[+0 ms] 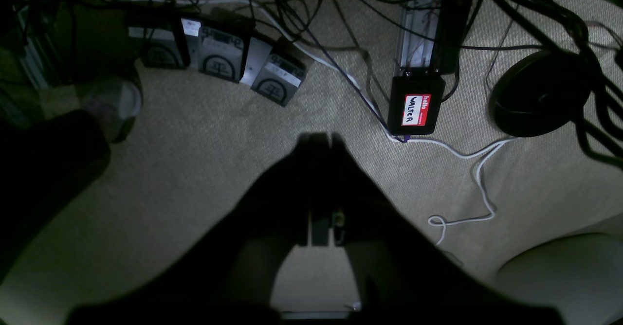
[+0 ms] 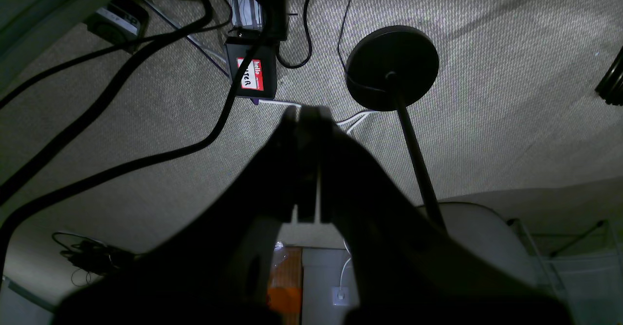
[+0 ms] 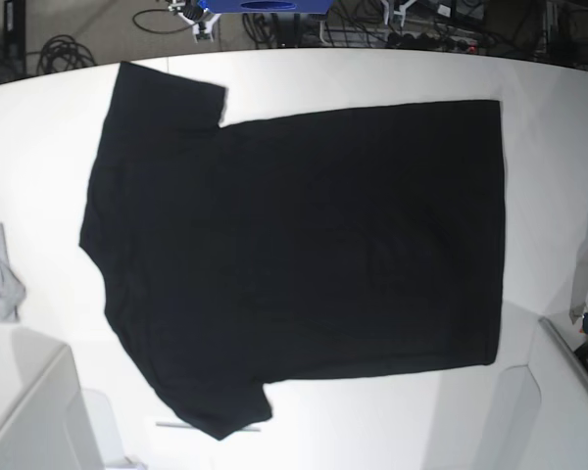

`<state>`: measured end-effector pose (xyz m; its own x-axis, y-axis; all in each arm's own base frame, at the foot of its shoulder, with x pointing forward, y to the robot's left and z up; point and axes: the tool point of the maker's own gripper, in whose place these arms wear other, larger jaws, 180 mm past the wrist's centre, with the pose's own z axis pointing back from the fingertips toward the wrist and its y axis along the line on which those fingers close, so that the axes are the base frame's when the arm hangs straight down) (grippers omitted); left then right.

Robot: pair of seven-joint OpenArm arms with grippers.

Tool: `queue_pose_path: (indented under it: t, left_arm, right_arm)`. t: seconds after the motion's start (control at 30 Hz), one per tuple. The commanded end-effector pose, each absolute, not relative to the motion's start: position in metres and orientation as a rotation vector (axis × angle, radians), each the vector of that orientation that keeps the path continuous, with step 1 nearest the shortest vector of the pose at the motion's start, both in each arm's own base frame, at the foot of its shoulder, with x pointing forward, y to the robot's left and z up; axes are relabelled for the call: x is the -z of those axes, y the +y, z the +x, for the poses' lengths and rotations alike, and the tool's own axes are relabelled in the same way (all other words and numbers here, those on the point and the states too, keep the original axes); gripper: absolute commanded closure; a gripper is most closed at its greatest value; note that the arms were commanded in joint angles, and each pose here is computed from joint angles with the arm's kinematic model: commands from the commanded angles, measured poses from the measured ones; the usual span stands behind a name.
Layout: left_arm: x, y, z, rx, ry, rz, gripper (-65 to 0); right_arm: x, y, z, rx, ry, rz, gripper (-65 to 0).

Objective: Fold the T-shirt properly
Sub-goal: 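Move both grippers down to the shirt's hem corners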

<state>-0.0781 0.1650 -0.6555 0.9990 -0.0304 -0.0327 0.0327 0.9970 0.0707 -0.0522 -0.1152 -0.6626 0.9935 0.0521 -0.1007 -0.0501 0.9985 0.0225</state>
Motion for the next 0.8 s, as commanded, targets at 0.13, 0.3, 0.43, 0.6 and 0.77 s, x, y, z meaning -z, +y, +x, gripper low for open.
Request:
queue_pose_path:
  t: [0.13,0.3,0.43,0.6,0.77]
  left_arm:
    - [0.657,0.166,-0.067,0.036,0.021,0.075,0.0]
    - [0.657,0.168,-0.062,0.031,0.003,0.078,0.0]
    - [0.657,0.168,-0.062,0.037,0.003,0.079,0.0]
    - [0.653,0.187,-0.079,0.057,0.028,0.103,0.0]
    - [0.638,0.222,-0.096,0.08,-0.006,0.152,0.0]
  right_arm:
    - [0.663,-0.118,-0.05,-0.052,0.1,0.009,0.0]
    - [0.663,-0.119,-0.048,-0.053,0.113,0.008,0.0]
    - [0.663,-0.119,-0.048,-0.053,0.113,0.008,0.0]
    - [0.661,-0.12,-0.07,-0.039,0.137,0.007,0.0]
    - [0.65,-0.14,-0.088,0.057,0.079,-0.034,0.0]
